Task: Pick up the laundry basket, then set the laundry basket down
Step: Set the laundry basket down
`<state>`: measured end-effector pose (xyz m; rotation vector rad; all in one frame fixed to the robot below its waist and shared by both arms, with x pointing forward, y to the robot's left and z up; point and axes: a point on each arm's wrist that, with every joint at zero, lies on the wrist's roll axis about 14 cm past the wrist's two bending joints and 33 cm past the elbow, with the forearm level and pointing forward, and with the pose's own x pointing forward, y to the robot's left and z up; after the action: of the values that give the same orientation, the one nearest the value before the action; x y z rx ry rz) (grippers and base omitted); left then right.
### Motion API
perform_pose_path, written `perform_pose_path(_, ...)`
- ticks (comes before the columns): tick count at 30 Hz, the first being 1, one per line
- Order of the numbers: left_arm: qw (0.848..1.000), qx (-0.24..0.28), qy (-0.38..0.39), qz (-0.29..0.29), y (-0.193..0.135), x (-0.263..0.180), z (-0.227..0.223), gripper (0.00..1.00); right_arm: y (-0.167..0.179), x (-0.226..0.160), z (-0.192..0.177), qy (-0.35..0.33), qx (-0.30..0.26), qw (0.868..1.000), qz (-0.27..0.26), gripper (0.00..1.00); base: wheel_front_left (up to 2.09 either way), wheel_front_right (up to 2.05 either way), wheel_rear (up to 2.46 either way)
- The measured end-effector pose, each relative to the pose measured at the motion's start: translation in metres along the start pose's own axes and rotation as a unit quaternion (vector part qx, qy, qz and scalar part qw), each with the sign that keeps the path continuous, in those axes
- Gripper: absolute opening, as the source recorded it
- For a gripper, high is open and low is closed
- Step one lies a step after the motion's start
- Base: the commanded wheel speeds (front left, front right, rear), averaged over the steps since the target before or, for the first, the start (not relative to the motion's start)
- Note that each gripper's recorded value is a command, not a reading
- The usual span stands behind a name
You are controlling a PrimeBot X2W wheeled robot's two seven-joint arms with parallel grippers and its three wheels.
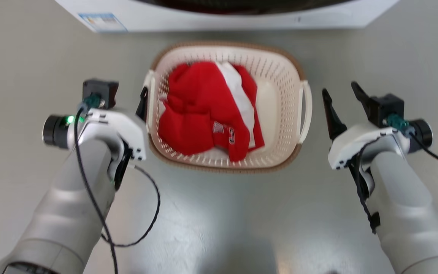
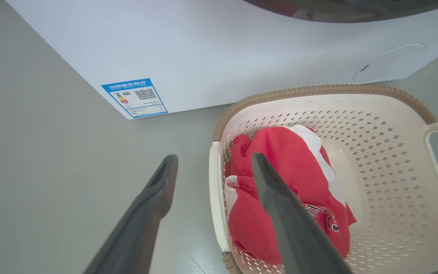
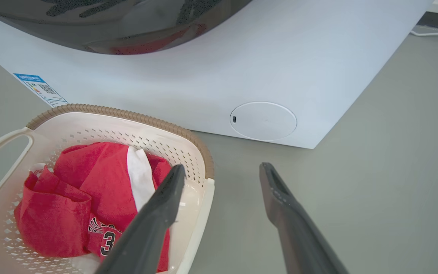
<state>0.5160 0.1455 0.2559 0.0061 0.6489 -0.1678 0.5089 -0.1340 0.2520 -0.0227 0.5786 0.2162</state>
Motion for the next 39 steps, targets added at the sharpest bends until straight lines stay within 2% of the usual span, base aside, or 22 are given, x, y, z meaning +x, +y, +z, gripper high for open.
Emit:
perform_pose_path(10,0.996,-0.028,-0.074,0.031,0.020,-0.069,0.042,1.00,-0.008,-0.055,0.064,-0.080,-0.019,0.996,-0.027,1.00,0.00,0.00,0.00)
perform_pose_path(17,0.992,-0.044,-0.113,0.035,0.019,-0.119,0.046,1.00,-0.007,-0.102,0.087,-0.123,-0.030,0.991,-0.038,1.00,0.00,0.00,0.00)
perform_pose_path(25,0.980,-0.058,-0.185,0.039,0.015,-0.179,0.061,1.00,-0.003,-0.162,0.117,-0.197,-0.041,0.978,-0.048,1.00,0.00,0.00,0.00)
perform_pose_path(39,0.966,-0.055,-0.248,0.043,0.006,-0.235,0.057,1.00,-0.004,-0.227,0.106,-0.245,-0.030,0.967,-0.068,1.00,0.00,0.00,0.00)
